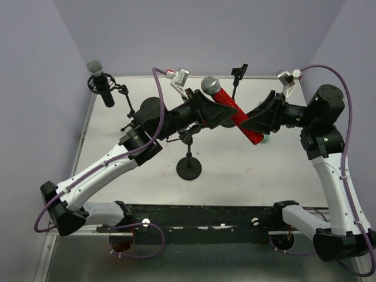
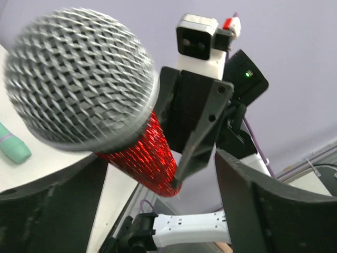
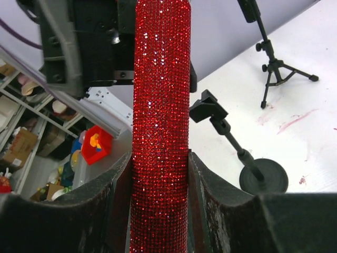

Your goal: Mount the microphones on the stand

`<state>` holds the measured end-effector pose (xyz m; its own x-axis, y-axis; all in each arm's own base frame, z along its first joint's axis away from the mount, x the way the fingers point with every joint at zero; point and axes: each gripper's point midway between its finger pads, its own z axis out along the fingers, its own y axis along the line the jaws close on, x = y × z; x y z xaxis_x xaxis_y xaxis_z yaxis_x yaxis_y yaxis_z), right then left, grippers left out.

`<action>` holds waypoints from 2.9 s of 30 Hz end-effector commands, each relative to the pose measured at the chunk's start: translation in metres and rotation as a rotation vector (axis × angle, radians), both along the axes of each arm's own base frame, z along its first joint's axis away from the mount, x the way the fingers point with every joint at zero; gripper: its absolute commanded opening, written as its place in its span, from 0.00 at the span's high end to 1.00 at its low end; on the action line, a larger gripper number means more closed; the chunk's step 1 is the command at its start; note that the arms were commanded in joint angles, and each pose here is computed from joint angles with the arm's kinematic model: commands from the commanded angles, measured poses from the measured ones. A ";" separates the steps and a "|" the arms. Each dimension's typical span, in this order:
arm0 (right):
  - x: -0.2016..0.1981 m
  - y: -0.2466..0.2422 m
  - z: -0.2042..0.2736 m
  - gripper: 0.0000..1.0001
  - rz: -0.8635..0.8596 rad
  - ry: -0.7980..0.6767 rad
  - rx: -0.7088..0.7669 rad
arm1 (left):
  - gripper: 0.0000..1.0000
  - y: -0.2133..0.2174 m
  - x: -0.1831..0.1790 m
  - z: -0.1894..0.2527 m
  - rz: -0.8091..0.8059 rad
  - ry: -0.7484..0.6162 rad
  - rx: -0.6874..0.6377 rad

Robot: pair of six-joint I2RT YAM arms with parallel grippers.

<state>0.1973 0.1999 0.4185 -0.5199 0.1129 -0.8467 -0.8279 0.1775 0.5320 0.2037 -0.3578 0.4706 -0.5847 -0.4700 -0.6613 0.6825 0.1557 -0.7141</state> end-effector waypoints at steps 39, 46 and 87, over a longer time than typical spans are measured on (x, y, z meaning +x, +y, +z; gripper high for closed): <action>-0.022 0.010 -0.060 0.18 0.244 -0.118 -0.121 | 1.00 -0.028 -0.007 0.020 -0.028 -0.330 0.111; -0.020 0.012 -0.060 0.40 0.262 -0.116 -0.113 | 1.00 -0.029 -0.008 0.015 -0.040 -0.335 0.140; 0.039 0.042 -0.144 1.00 0.501 -0.590 -0.112 | 0.04 0.116 -0.003 -0.147 0.137 -0.971 0.574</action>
<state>0.2478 0.2371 0.2678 0.0648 -0.1533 -0.9861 -0.9724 -0.2316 -0.0279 0.2103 -0.2247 0.2928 0.2226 0.1483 -0.9636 0.8352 0.4808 0.2670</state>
